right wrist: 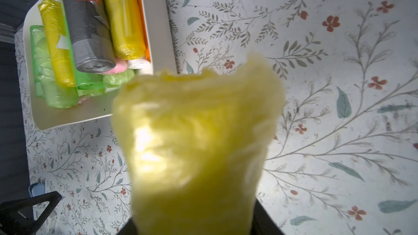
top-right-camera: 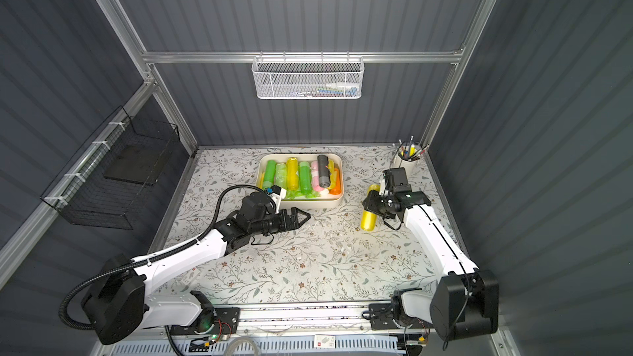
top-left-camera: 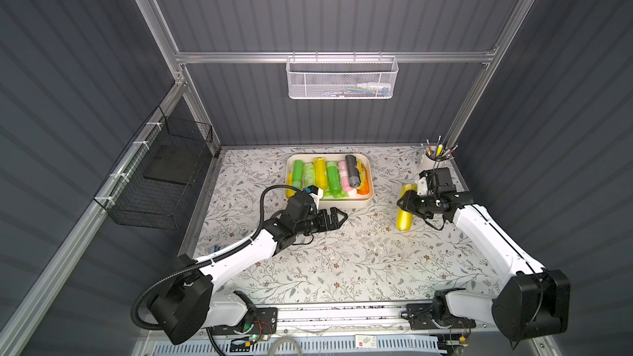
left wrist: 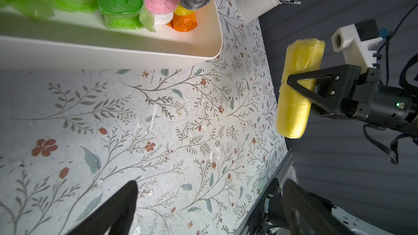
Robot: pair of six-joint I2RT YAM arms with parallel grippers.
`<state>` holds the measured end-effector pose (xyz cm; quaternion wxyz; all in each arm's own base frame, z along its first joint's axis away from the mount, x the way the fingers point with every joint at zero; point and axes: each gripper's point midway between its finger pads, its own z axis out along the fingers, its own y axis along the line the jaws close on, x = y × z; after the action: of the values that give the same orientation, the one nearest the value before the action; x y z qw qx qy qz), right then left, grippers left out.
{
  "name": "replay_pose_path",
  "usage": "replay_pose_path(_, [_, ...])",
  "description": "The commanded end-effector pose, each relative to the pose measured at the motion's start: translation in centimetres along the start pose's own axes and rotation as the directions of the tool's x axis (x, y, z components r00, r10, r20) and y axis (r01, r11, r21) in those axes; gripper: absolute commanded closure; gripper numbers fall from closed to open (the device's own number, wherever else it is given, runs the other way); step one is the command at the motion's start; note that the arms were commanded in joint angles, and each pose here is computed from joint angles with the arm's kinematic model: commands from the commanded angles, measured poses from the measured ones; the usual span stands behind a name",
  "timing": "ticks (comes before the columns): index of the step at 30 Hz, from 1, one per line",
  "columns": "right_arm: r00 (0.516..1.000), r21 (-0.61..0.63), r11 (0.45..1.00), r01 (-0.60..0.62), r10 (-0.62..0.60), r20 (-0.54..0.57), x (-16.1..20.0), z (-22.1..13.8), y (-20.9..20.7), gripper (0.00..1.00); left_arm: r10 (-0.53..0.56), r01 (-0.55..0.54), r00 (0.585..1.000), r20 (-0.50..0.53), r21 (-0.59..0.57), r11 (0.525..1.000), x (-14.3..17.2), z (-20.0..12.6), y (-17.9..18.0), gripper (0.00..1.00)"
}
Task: Put the roll of trash bags into the storage box
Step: Pick up the roll of trash bags from the center of the board, then place the roll of trash bags in the storage box.
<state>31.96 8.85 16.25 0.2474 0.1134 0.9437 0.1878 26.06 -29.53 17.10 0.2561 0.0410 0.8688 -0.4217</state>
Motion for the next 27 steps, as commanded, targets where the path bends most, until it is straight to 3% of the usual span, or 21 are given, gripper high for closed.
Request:
replay_pose_path(1, [0.999,-0.043,0.999,0.029,-0.028,0.026,-1.0,-1.2,2.7,0.53,0.072,-0.067,0.994,0.077,-0.066,0.996,-2.6,-2.4,-0.2,0.0])
replay_pose_path(5, [0.997,-0.077,0.995,0.066,-0.064,0.031,-1.7,-1.6,5.3,0.53,0.102,-0.086,0.986,0.135,-0.118,0.989,-4.1,-4.8,0.5,0.0])
replay_pose_path(16, [0.982,-0.161,0.969,0.189,-0.187,0.028,-2.9,-0.7,13.3,0.54,0.138,-0.113,0.961,0.24,-0.114,0.987,-6.5,-8.8,2.6,0.0])
replay_pose_path(22, [0.968,-0.168,0.954,0.248,-0.251,0.006,-4.3,1.8,16.2,0.54,0.084,-0.065,0.96,0.267,-0.078,0.995,-7.6,-9.4,3.7,0.0])
replay_pose_path(27, [0.949,-0.082,0.946,0.315,-0.315,0.009,-6.9,5.7,16.7,0.54,0.01,-0.003,0.969,0.245,-0.027,1.0,-7.0,-8.7,4.7,0.0])
